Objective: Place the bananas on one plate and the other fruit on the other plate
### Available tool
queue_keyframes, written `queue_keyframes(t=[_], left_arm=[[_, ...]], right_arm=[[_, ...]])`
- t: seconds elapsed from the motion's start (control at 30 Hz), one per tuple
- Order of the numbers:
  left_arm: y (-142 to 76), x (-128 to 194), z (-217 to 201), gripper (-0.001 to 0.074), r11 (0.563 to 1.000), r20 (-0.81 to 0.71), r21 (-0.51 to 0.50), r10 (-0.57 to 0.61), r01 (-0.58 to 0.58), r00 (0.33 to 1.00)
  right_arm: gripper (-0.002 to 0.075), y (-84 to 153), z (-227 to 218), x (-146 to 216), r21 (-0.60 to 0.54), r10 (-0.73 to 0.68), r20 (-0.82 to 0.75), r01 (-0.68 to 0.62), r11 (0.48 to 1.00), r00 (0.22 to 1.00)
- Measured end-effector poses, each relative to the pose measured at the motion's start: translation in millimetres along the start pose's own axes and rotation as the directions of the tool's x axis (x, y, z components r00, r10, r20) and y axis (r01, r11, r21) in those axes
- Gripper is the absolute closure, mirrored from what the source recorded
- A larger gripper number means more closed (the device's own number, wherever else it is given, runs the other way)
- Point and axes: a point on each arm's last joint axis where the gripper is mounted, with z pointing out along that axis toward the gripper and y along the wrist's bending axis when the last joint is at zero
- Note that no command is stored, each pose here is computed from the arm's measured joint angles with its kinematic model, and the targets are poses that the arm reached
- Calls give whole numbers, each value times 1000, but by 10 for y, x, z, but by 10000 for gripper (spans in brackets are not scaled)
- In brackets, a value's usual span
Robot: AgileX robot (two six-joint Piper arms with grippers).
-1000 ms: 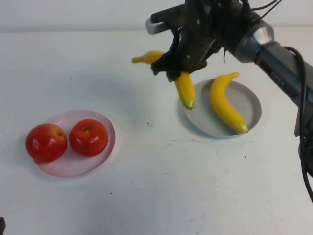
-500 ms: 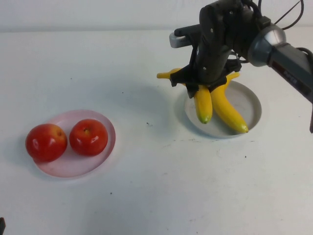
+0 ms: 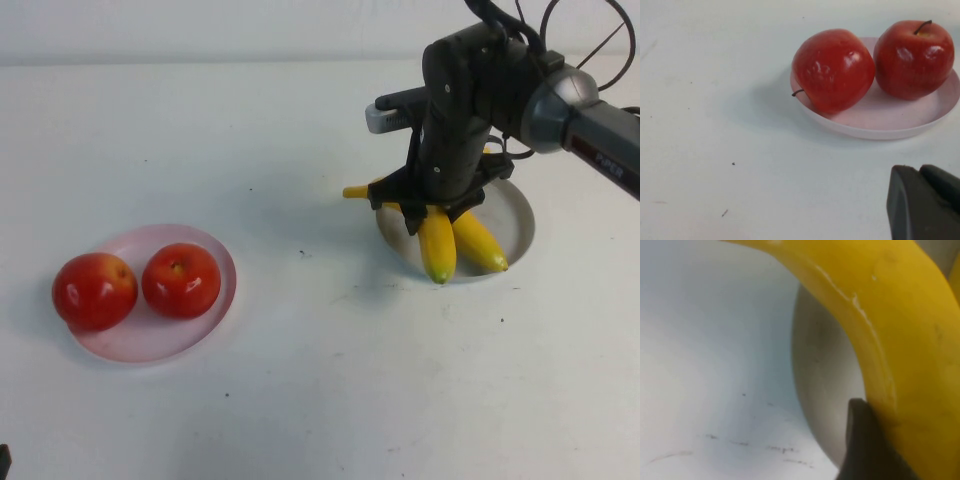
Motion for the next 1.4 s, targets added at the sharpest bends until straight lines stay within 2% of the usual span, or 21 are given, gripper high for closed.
queue_keyframes(t=[0.1,0.33,0.6,0.67,0.77,0.93,1.0,1.23,1.4], left_arm=[[0,0,0,734,1000,0,0,0,0,1000],[0,0,0,734,1000,0,0,0,0,1000],[0,0,0,734,1000,0,0,0,0,1000],[0,0,0,734,1000,0,0,0,0,1000],[0,0,0,734,1000,0,0,0,0,1000],[0,0,0,734,1000,0,0,0,0,1000],[0,0,0,734,1000,0,0,0,0,1000],[1,0,0,734,1000,0,-1,1,-1,1000],[1,0,0,734,1000,0,-1,1,-1,1000]], right_arm=[[417,-20,51,-6,1,6,-7,-6,1000,1000],[345,-21,52,-2,2,7,-12,-7,1000,1000],[342,-15,5,-1,0,6,-4,-6,1000,1000],[362,1,-114,10,-7,2,15,-2,1000,1000],[438,62,-462,79,-28,-41,71,43,999,997],[664,107,-1061,373,-75,-100,135,111,991,986],[706,79,-1254,482,-99,-111,155,127,987,982],[738,-26,-1928,920,-214,-169,261,227,950,951],[741,-174,-2264,1338,-243,-162,312,243,939,936]])
